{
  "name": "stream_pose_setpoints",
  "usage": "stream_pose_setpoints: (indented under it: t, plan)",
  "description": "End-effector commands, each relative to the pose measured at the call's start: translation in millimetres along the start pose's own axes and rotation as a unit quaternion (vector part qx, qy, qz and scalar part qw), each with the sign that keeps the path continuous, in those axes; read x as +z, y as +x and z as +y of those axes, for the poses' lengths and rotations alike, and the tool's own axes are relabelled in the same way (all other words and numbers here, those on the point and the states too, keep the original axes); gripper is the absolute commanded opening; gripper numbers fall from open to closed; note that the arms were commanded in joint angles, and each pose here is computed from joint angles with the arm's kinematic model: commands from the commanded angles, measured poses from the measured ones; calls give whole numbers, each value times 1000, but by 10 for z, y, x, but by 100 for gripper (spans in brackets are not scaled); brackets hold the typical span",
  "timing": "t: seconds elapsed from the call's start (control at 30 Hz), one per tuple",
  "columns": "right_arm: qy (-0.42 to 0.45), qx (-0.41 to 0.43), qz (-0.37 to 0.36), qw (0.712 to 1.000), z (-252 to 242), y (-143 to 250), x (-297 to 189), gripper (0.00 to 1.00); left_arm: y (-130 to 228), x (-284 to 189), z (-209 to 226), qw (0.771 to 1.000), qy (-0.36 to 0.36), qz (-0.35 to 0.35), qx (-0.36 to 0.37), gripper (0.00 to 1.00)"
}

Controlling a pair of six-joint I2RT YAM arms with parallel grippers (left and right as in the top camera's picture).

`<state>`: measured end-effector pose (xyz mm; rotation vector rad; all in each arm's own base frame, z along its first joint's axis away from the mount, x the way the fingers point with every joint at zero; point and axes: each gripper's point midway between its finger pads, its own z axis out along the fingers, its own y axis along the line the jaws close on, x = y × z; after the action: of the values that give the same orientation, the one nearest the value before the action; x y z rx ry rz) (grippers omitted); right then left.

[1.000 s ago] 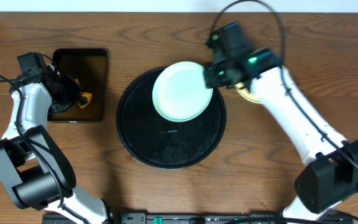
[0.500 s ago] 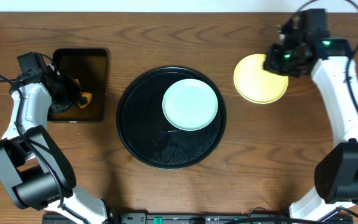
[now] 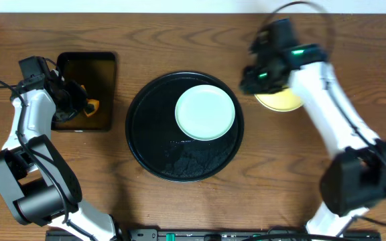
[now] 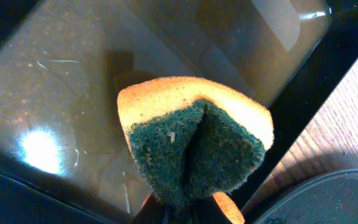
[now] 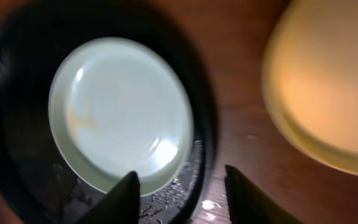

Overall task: Clean dirty plates on tray and stack at the side
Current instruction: 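Move the right gripper to the green plate rim on the turntable, then grip the green plate rim with the right gripper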

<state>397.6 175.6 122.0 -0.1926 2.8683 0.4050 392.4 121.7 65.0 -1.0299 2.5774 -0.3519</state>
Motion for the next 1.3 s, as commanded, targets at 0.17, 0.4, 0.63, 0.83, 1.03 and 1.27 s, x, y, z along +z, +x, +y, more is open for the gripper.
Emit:
stream_pose_setpoints:
  t: [0.17,0.4,0.63,0.83,1.03,1.27]
  plan:
    - [112,15,82,990,-13,406,858,32,57,45,64,1000,-8,10,4,8]
    - [129,23,98,987,-63,491,867,42,56,45,63,1000,-8,10,4,8]
    - [111,34,104,988,8,517,880,43,57,45,64,1000,-8,10,4,8]
    - [34,28,104,994,344,497,939,46,59,45,64,1000,-8,10,4,8]
    - [9,-8,107,994,628,559,947,41,66,44,67,1000,-9,12,3,8]
    - [2,-25,88,996,814,456,853,34,72,44,70,1000,-9,13,3,8]
